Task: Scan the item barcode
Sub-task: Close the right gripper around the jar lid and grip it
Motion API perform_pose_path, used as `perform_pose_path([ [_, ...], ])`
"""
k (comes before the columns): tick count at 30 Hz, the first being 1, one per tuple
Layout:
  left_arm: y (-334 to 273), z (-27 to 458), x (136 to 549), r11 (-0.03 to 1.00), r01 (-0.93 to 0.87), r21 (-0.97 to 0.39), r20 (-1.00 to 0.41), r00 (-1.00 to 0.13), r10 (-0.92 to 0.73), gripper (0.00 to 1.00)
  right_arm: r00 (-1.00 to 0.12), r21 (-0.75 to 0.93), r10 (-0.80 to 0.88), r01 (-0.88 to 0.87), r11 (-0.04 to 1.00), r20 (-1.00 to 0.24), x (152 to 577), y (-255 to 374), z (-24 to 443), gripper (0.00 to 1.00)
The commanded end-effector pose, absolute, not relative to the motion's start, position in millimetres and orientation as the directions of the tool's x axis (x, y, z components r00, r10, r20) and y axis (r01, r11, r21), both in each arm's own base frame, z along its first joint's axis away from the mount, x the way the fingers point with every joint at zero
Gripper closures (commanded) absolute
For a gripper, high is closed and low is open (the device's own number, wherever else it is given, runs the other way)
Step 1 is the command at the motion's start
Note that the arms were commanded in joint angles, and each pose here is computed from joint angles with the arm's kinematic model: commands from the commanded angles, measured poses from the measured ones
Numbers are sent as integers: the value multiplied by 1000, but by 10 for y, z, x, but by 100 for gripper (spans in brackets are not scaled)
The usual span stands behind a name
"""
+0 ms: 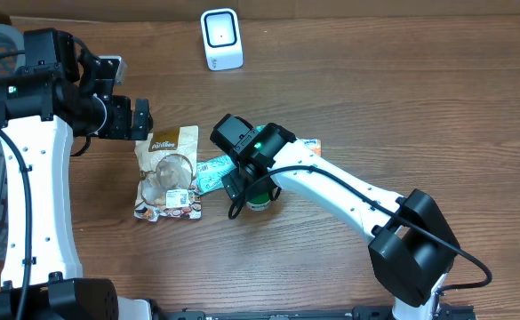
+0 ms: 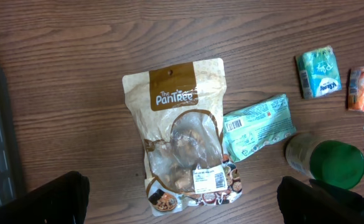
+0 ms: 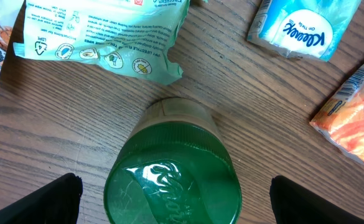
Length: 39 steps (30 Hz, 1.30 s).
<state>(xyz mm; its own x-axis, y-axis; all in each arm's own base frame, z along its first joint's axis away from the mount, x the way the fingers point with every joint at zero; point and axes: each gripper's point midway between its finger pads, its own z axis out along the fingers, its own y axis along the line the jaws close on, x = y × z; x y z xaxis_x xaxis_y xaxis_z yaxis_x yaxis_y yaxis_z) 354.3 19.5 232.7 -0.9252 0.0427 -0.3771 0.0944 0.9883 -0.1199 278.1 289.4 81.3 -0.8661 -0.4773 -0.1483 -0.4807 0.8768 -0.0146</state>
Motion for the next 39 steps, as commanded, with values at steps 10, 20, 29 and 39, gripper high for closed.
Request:
perform_pose_path([
  [10, 190, 2433, 3564, 988, 118, -104, -411, -909, 65, 0, -872, -12, -470, -473, 881, -136, 2794, 2907, 715, 5],
  [20, 190, 2433, 3564, 988, 118, -104, -411, -909, 65, 1, -873, -17, -471, -473, 881, -123, 2776, 2887, 695, 11],
  [29, 190, 2433, 3564, 988, 118, -104, -411, -909, 65, 0, -874, -20, -472, -473, 881, -113, 2761, 2871, 689, 14],
  [39, 190, 2433, 3564, 988, 118, -104, -411, -909, 65, 0, -874, -21, -472, -473, 881, -112, 2765, 2874, 673, 14],
])
